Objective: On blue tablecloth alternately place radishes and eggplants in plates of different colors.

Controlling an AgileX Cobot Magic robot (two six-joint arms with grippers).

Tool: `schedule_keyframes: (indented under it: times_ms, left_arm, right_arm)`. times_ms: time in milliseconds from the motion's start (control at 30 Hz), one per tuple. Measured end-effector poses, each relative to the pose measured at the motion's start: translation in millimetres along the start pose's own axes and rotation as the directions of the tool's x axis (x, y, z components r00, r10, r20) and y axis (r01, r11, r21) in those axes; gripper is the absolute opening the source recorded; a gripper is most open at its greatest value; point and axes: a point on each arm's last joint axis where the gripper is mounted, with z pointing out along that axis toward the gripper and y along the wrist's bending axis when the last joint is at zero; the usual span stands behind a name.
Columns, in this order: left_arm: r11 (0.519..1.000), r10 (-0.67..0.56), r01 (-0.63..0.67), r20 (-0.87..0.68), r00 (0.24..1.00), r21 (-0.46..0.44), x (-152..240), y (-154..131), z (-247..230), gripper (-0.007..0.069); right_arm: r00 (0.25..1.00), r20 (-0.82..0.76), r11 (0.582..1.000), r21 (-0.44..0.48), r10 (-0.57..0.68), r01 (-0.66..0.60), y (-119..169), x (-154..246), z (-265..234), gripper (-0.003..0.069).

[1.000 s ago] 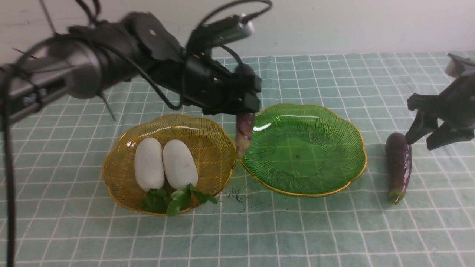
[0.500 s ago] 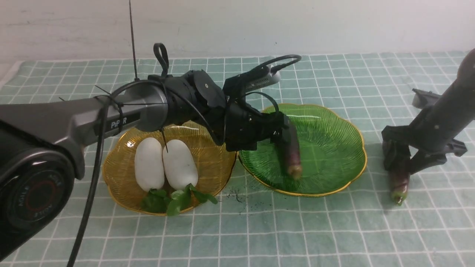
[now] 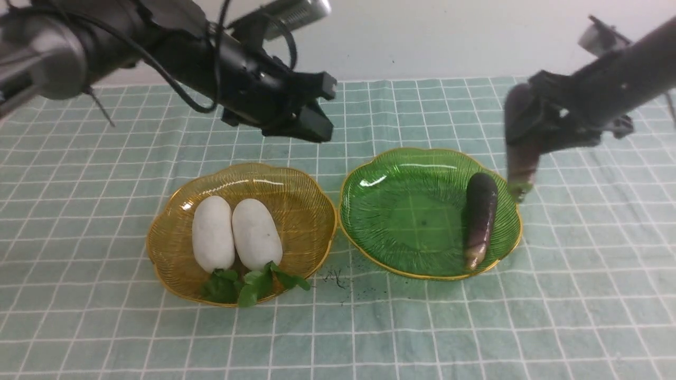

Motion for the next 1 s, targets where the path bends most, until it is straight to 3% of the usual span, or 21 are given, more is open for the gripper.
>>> schedule_keyframes:
  times_ms: [100, 233, 500, 633, 700, 767, 900, 933, 967, 1000]
  left_arm:
    - [0.997, 0.072, -0.072, 0.038, 0.997, -0.021, 0, -17, -36, -0.0006]
    - [0.989, 0.143, -0.141, 0.037, 0.989, -0.046, 8, -35, -71, -0.0008]
    - [0.963, 0.256, -0.249, 0.067, 0.964, -0.099, 31, -70, -142, -0.0008]
    - [0.952, 0.294, -0.280, 0.112, 0.949, -0.125, 42, -84, -172, -0.0008]
    - [0.947, 0.309, -0.292, 0.127, 0.943, -0.138, 48, -89, -182, -0.0008]
    - [0.941, 0.325, -0.303, 0.149, 0.934, -0.152, 57, -95, -195, -0.0008]
    - [0.936, 0.324, -0.285, 0.186, 0.928, -0.209, 88, -99, -217, -0.0008]
    - [0.936, 0.321, -0.281, 0.181, 0.930, -0.214, 90, -97, -216, -0.0008]
    - [0.933, 0.315, -0.264, 0.204, 0.927, -0.243, 106, -97, -223, -0.0008]
    - [0.932, 0.317, -0.264, 0.205, 0.926, -0.246, 108, -97, -224, -0.0008]
  right_arm:
    - [0.998, -0.006, 0.998, -0.017, -0.060, 0.060, 25, -1, 34, 0.0340]
    - [0.996, -0.003, 0.996, -0.020, -0.085, 0.085, 37, -3, 70, 0.0346]
    - [0.998, -0.035, 0.998, -0.010, -0.060, 0.059, 39, -8, 107, 0.0562]
    - [0.989, -0.107, 0.995, -0.006, -0.099, 0.099, 41, -11, 92, 0.0589]
    - [0.989, -0.072, 0.991, 0.010, -0.130, 0.131, 44, -23, 70, 0.0552]
    - [0.990, 0.008, 0.989, 0.043, -0.144, 0.144, 48, -34, 36, 0.0461]
    - [0.962, 0.184, 0.977, 0.107, -0.203, 0.185, 72, -35, -58, 0.0185]
    - [0.952, 0.213, 0.973, 0.116, -0.219, 0.198, 79, -32, -75, 0.0154]
    - [0.919, 0.287, 0.960, 0.162, -0.269, 0.230, 95, -22, -118, 0.0053]
    - [0.915, 0.297, 0.958, 0.163, -0.274, 0.235, 98, -20, -123, 0.0046]
